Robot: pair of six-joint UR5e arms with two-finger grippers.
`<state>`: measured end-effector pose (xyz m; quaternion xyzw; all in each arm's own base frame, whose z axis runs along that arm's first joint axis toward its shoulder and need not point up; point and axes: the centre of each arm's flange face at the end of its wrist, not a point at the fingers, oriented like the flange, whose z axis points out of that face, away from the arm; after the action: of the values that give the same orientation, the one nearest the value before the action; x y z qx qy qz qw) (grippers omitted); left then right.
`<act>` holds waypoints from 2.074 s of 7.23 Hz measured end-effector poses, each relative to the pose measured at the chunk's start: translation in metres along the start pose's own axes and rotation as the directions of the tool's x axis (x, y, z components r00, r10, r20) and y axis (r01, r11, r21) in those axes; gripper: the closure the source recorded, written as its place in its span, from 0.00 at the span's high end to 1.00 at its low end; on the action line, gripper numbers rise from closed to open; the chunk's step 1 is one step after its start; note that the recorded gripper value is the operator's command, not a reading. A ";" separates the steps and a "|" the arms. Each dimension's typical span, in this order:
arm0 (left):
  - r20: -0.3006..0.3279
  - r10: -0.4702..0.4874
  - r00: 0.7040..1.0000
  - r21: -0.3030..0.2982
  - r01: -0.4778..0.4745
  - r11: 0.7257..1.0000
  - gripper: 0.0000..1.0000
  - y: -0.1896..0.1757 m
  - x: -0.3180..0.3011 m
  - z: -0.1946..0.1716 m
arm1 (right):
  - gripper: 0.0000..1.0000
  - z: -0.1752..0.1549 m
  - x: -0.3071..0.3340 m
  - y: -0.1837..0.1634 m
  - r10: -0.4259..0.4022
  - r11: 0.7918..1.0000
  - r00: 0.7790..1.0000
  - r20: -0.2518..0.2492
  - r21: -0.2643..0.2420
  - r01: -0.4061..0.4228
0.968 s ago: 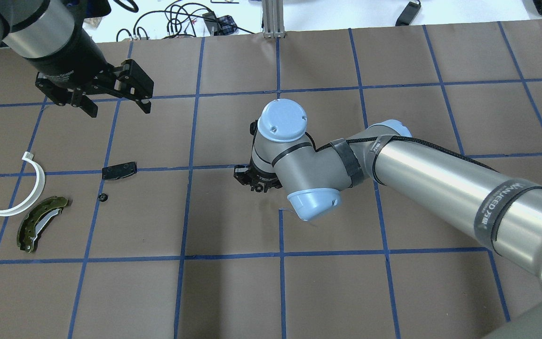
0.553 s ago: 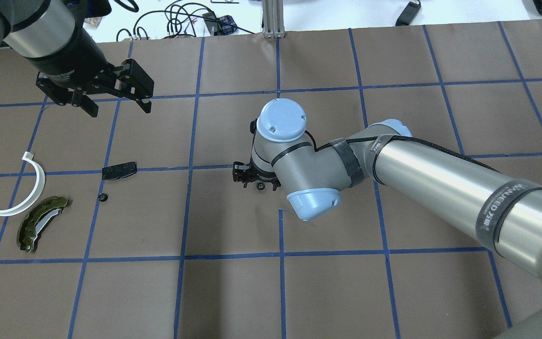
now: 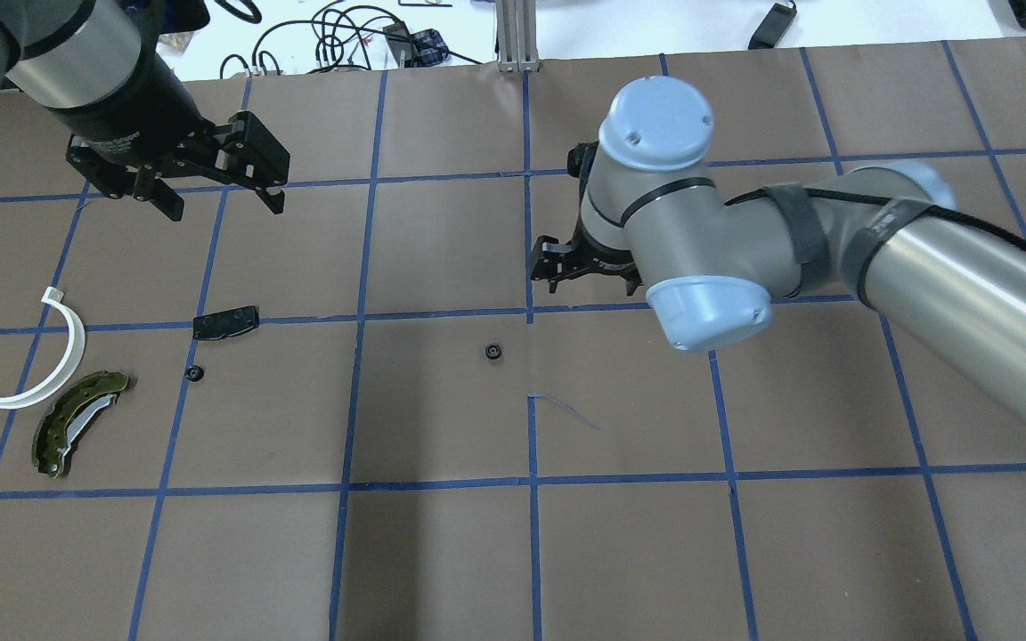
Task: Place bearing gear from tray to pile
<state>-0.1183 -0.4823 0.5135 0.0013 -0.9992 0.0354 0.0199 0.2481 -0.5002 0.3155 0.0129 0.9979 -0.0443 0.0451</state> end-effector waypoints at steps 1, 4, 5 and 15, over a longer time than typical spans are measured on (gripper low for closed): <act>-0.001 -0.001 1.000 -0.004 0.001 1.000 1.00 -0.001 0.000 0.002 | 1.00 -0.025 0.041 -0.006 -0.008 1.000 1.000 -0.013 -0.021 0.008; -0.006 -0.021 1.000 -0.053 0.021 0.998 1.00 -0.011 0.007 0.028 | 1.00 -0.102 0.111 -0.016 0.005 0.995 0.999 -0.032 -0.102 -0.008; -0.004 -0.023 1.000 -0.077 0.023 0.997 1.00 -0.011 0.029 0.047 | 1.00 -0.130 0.115 -0.019 0.013 0.993 0.999 -0.037 -0.118 -0.017; 0.027 -0.086 0.996 -0.076 0.088 0.993 1.00 0.027 0.190 0.336 | 1.00 -0.155 0.126 -0.016 0.011 0.988 0.989 -0.147 -0.152 -0.034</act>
<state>-0.3213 -0.4789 0.1841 0.0447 -0.9989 -0.0040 0.0094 0.1087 -0.4991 0.4590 0.0239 0.9988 0.0346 -0.0268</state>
